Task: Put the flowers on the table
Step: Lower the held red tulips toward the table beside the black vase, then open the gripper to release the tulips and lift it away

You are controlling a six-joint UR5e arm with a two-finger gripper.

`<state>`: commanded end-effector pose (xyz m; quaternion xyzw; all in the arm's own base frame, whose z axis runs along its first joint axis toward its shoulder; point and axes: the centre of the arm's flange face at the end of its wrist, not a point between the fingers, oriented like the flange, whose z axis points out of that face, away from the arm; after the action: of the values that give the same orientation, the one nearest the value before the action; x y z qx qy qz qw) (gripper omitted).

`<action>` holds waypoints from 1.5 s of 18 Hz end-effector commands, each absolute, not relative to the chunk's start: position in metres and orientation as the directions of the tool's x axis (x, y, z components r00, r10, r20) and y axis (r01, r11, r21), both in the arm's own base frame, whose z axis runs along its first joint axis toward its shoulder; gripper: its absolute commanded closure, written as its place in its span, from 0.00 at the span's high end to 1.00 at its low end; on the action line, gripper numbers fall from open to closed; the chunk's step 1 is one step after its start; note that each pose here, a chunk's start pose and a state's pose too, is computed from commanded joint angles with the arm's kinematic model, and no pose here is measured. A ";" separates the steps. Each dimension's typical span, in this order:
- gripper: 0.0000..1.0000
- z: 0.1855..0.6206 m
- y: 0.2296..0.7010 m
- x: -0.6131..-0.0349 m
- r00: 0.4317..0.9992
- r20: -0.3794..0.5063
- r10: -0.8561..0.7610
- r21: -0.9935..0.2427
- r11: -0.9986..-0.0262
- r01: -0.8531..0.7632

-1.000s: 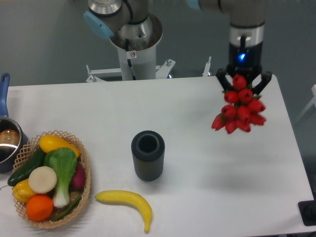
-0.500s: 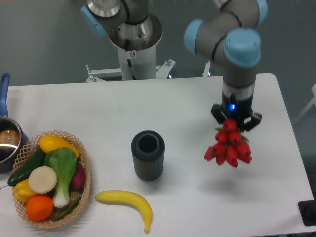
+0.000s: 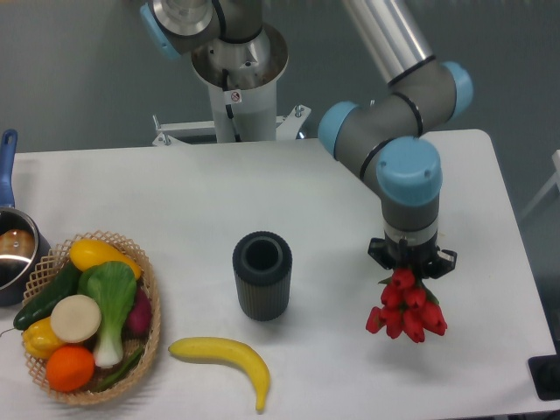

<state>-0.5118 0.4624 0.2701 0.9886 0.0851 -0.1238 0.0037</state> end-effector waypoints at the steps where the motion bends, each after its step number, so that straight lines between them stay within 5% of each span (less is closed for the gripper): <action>1: 0.33 0.262 0.465 -0.509 0.958 -0.236 0.163 -0.005 -0.986 0.166; 20: 0.47 0.231 0.478 -0.515 0.962 -0.218 0.162 0.000 -0.986 0.166; 22: 0.51 0.230 0.478 -0.515 0.962 -0.220 0.161 0.001 -0.986 0.165; 27: 0.87 0.237 0.477 -0.516 0.961 -0.230 0.155 -0.004 -0.987 0.158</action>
<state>-0.5158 0.4766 0.2370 0.9901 0.0790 -0.1156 0.0071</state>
